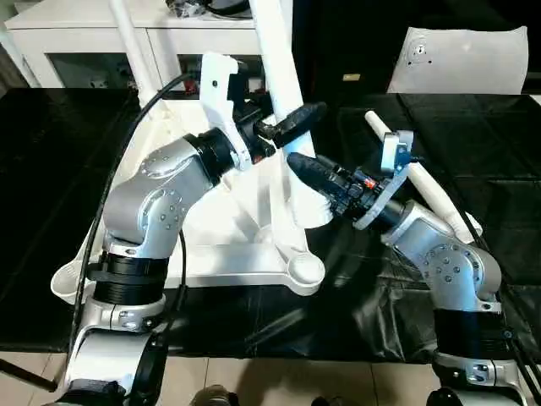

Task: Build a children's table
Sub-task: Pick table leg

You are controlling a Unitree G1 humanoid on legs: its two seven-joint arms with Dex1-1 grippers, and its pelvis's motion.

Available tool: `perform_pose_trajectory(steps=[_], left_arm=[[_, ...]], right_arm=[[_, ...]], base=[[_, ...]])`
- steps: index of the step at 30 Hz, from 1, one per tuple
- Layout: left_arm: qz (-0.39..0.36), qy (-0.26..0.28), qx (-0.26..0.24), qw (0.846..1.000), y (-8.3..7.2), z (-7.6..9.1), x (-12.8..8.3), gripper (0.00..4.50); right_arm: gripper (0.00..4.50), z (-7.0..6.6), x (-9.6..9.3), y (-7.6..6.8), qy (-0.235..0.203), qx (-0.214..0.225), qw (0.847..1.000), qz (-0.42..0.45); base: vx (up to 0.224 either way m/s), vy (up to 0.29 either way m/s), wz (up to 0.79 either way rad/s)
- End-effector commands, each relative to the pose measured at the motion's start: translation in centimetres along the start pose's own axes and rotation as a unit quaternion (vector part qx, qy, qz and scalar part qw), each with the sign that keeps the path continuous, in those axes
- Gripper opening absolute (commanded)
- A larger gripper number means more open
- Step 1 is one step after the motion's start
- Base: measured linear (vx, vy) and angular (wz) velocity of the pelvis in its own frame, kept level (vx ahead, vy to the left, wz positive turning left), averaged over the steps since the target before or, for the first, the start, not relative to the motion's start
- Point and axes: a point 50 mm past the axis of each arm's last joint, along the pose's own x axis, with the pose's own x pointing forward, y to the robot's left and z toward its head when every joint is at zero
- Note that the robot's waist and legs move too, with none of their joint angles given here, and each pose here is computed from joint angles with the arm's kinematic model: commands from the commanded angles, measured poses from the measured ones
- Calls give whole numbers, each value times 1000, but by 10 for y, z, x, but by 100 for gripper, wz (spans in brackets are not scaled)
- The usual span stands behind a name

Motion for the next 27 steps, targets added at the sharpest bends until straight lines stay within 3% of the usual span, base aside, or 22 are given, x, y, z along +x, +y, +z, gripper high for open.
perform_pose_trajectory(steps=[1,9,17,27], left_arm=[[-2,-2,26,1000,-1,2,-1,306],[-10,-7,11,1000,-4,2,0,251],[35,-24,-106,993,8,2,0,206],[75,-15,-111,991,23,2,-5,190]], right_arm=[[188,1,1,0,2,-12,1000,-5],[188,-2,4,0,12,-20,1000,-4],[187,-5,4,-1,23,-36,999,-11],[187,-1,9,-3,64,-80,994,-29]], base=[[0,0,0],[0,0,0],[0,0,0],[0,0,0]])
